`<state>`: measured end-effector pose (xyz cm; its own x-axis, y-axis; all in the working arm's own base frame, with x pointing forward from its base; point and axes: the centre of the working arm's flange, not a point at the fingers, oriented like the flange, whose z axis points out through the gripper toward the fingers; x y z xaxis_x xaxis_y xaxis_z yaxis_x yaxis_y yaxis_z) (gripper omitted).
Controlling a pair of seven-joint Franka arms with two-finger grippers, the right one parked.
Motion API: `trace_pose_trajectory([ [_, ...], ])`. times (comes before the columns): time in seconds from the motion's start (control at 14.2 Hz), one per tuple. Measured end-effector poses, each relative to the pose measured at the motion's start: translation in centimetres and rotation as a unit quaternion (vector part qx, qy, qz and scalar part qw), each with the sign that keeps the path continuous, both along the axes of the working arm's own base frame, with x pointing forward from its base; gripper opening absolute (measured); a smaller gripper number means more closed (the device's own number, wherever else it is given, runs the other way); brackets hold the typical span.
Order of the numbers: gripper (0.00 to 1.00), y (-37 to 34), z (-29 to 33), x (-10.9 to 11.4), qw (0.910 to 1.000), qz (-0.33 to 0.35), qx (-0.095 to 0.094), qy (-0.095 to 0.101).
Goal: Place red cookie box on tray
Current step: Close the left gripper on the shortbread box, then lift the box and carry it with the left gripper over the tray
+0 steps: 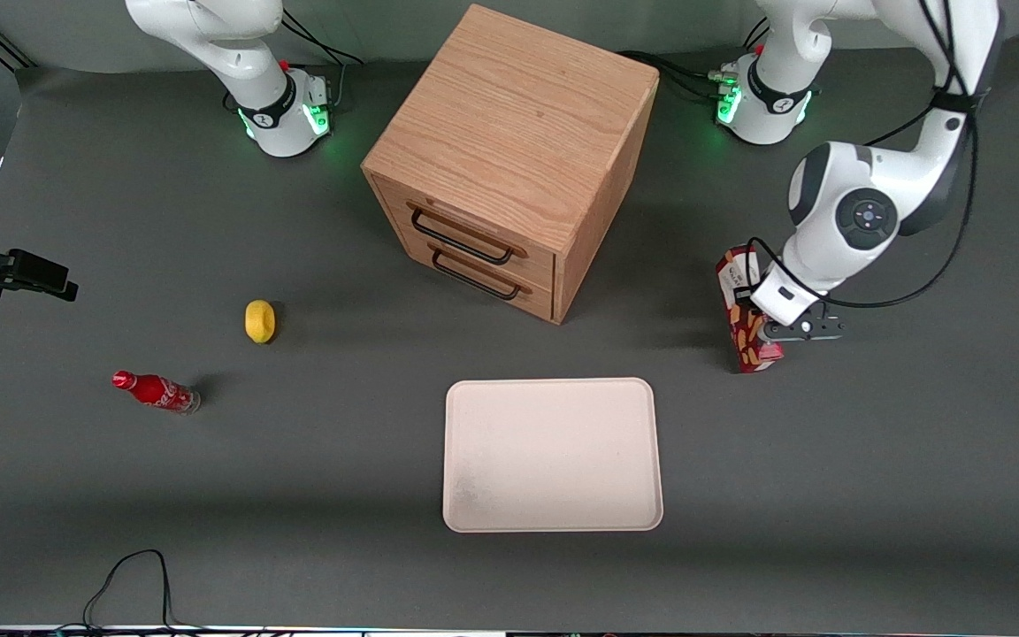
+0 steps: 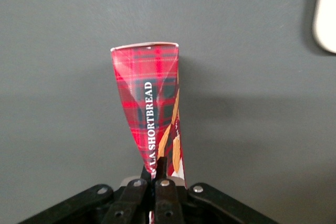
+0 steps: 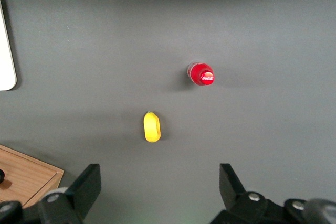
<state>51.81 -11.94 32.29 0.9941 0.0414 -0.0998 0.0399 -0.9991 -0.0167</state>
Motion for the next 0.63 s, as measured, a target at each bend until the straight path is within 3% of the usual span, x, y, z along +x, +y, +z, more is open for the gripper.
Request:
trace_pose_trajectory([
  [0.14,0.02,-0.5,7.3,2.2,0.9999,-0.001,0.004,0.012],
  [0.28,0.02,-0.7,15.0,3.3,0.9999,-0.002,0.004,0.010],
  [0.63,0.02,-0.3,28.7,2.9,0.9998,-0.021,-0.001,-0.005],
])
